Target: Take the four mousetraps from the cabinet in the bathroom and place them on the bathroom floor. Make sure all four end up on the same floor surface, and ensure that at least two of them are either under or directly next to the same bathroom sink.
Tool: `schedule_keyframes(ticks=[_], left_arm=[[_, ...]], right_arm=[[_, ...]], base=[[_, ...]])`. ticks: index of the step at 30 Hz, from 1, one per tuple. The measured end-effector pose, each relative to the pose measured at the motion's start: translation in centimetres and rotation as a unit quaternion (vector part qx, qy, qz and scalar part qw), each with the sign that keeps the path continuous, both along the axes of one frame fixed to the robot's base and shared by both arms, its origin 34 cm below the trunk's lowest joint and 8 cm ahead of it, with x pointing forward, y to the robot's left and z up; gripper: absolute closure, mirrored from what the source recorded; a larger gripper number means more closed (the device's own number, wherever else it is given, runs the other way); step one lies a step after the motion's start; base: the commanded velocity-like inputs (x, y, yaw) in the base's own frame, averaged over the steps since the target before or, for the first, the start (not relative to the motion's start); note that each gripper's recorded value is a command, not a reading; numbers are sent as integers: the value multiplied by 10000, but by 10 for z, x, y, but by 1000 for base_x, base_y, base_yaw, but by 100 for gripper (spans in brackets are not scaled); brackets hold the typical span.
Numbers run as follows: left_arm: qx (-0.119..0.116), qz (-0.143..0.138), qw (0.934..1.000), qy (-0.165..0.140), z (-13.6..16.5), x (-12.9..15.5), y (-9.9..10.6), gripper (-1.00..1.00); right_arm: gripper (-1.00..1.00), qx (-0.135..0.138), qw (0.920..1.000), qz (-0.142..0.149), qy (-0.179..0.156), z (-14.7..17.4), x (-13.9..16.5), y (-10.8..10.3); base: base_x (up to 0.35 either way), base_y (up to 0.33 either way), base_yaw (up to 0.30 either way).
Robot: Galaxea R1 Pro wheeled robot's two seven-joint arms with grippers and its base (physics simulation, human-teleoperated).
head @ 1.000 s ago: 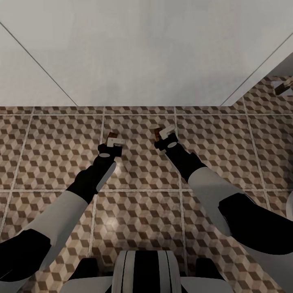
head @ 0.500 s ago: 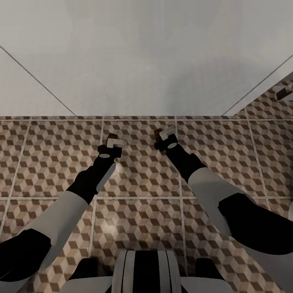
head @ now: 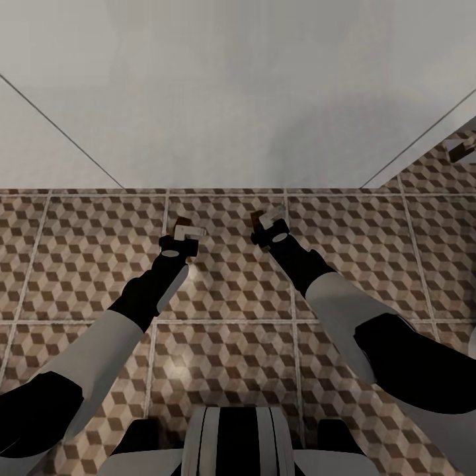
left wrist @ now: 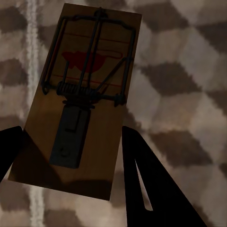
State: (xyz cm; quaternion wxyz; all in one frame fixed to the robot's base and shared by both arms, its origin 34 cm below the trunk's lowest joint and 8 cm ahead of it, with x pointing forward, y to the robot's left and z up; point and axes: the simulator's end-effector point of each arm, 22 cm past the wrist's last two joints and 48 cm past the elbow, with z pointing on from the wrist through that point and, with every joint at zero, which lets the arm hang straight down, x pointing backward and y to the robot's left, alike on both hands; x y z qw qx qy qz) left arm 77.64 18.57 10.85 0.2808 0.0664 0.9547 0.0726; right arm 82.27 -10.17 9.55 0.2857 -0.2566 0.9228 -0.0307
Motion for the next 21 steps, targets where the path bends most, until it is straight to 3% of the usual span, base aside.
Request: schedule_keyframes(ticks=[21], left_arm=[[22,1,9999,151,-10,-10,-1,100]], right_arm=[[100,-1,10000,-1,7,-1,-1,0]], base=[[0,0,0]])
